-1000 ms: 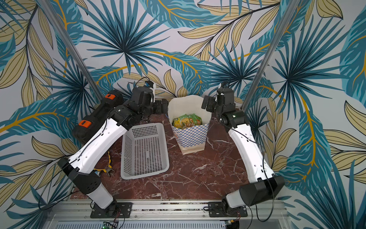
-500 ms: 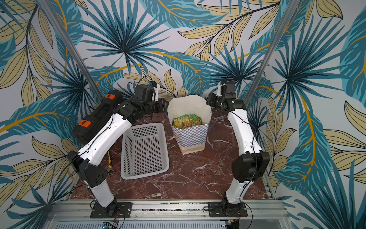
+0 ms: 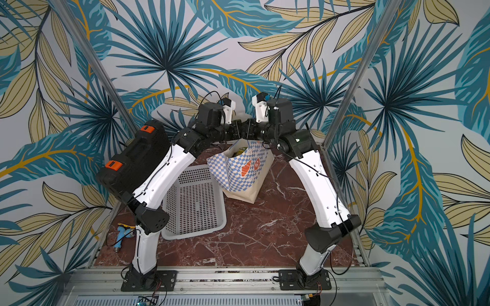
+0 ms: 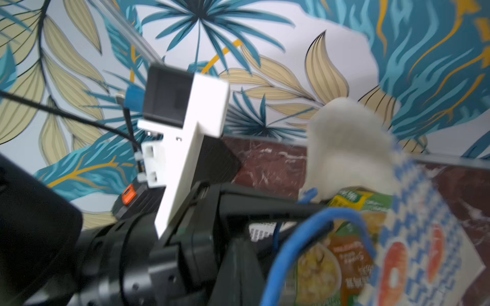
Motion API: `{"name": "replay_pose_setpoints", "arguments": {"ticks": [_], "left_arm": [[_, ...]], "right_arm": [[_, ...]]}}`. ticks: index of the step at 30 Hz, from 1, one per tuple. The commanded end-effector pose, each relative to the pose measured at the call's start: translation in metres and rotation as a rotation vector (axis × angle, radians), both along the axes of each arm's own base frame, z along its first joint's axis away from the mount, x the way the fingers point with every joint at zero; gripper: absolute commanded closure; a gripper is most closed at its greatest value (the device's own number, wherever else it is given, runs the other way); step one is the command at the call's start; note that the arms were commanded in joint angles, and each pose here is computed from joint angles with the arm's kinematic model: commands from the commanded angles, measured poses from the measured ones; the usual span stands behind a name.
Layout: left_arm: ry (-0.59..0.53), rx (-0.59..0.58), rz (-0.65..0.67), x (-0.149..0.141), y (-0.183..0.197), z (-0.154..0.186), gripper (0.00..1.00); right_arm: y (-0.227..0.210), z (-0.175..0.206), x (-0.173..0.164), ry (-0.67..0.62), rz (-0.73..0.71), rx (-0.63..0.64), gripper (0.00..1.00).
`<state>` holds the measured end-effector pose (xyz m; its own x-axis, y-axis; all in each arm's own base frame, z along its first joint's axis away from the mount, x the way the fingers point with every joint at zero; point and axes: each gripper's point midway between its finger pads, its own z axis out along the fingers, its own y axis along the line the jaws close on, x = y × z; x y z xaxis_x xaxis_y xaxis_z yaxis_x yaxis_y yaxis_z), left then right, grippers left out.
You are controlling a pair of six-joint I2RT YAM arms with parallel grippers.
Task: Place the condiment packets inside the bag
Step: Adjust the paper bag at the center of the board.
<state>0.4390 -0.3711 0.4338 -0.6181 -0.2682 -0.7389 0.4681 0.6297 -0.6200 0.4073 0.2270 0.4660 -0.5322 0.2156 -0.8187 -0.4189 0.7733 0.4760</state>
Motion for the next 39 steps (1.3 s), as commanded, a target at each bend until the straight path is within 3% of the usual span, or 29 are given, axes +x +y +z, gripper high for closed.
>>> {"name": "replay_pose_setpoints", "arguments": {"ticks": [1, 9, 16, 19, 30, 34, 39], "left_arm": [[-0.131, -0.187, -0.033, -0.032, 0.012, 0.071, 1.00], [-0.073, -0.221, -0.055, -0.062, 0.028, 0.040, 1.00], [-0.010, -0.172, -0.058, -0.068, 0.030, -0.016, 1.00], [-0.009, -0.178, -0.075, -0.071, 0.028, -0.016, 1.00], [-0.183, -0.186, 0.016, -0.097, 0.070, 0.047, 0.99], [-0.198, -0.149, 0.050, -0.095, 0.078, 0.041, 0.97], [-0.132, -0.108, 0.063, -0.070, 0.077, 0.003, 0.96]], "right_arm": [[-0.006, 0.017, -0.008, -0.052, -0.022, 0.035, 1.00], [-0.017, -0.039, -0.013, 0.022, -0.052, -0.059, 1.00], [-0.029, -0.072, -0.015, 0.053, -0.087, -0.115, 1.00], [-0.027, -0.063, -0.012, 0.044, -0.079, -0.104, 1.00], [0.014, -0.026, -0.002, 0.026, 0.072, 0.071, 1.00], [0.016, -0.036, 0.001, 0.052, 0.071, 0.077, 1.00], [0.014, -0.076, -0.005, 0.110, 0.057, 0.104, 1.00]]}}
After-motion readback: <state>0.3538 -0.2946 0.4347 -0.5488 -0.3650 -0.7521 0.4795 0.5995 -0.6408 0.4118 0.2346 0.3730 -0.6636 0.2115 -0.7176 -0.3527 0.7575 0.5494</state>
